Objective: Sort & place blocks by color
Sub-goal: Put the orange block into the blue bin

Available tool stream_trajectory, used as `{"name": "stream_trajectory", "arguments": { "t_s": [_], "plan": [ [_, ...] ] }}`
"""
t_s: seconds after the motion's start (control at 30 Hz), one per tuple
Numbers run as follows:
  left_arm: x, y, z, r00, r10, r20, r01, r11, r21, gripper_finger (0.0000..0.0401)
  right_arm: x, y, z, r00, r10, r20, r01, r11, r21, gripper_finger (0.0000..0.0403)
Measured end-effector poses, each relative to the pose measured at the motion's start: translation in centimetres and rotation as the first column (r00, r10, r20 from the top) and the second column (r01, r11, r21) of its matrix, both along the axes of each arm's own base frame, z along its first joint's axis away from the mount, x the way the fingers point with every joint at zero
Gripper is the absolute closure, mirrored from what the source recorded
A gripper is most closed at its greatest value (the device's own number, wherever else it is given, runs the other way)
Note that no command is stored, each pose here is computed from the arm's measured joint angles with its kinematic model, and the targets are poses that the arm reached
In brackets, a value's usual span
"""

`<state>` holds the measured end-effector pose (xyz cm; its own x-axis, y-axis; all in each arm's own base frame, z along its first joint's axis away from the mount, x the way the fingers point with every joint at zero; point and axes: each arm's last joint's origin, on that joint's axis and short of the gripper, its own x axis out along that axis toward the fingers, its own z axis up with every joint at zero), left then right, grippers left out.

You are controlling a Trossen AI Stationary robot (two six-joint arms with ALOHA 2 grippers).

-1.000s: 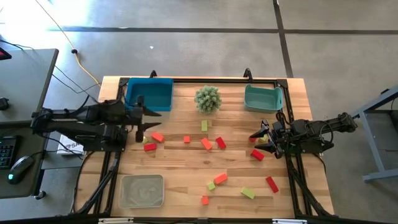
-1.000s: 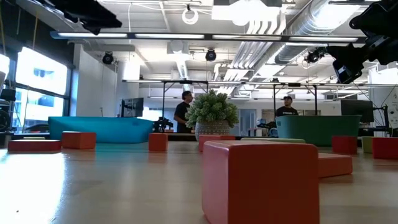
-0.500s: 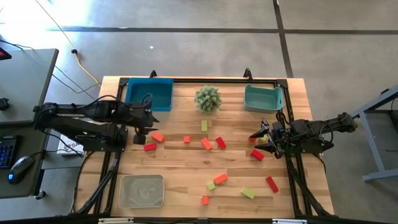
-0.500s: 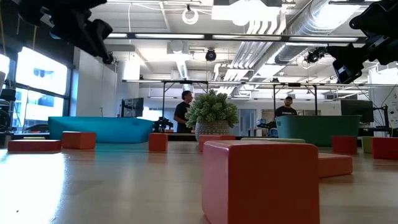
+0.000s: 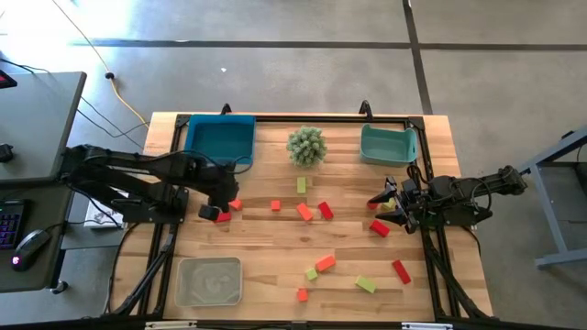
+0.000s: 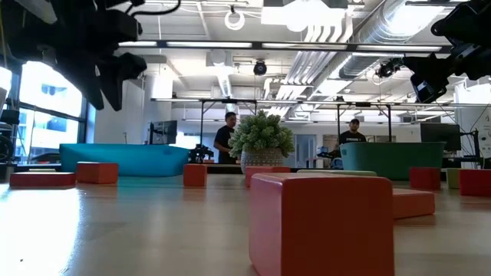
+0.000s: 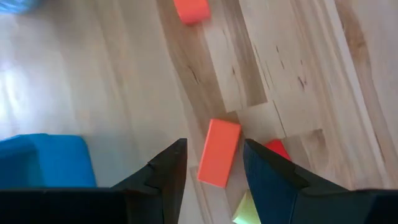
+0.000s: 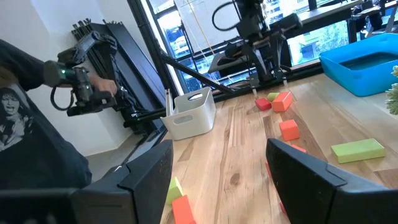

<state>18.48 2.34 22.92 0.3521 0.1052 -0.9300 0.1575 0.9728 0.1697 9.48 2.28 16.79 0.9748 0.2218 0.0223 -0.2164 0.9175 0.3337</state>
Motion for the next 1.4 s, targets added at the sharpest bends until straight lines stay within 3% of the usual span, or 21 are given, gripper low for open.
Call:
{"name": "stream_trajectory", "arguments": {
  "t_s": [0.5,0.9,1.4],
  "plan": [
    [1.9,0.3,-2.8,0.989,0.014,-0.147,-0.016,1.0,-0.016,0.0255,0.0,0.0,0.0,1.0,0.0,0.0,0.0,1.0,0.0,0.0156],
    [2.8,0.4,-4.7,0.967,-0.021,-0.252,0.022,1.0,-0.002,0.0207,0.0,0.0,0.0,1.0,0.0,0.0,0.0,1.0,0.0,0.0156],
    [3.6,0.5,-6.9,0.934,-0.044,-0.355,0.043,0.999,-0.011,0.0204,0.0,0.0,0.0,1.0,0.0,0.0,0.0,1.0,0.0,0.0156]
  ]
}}
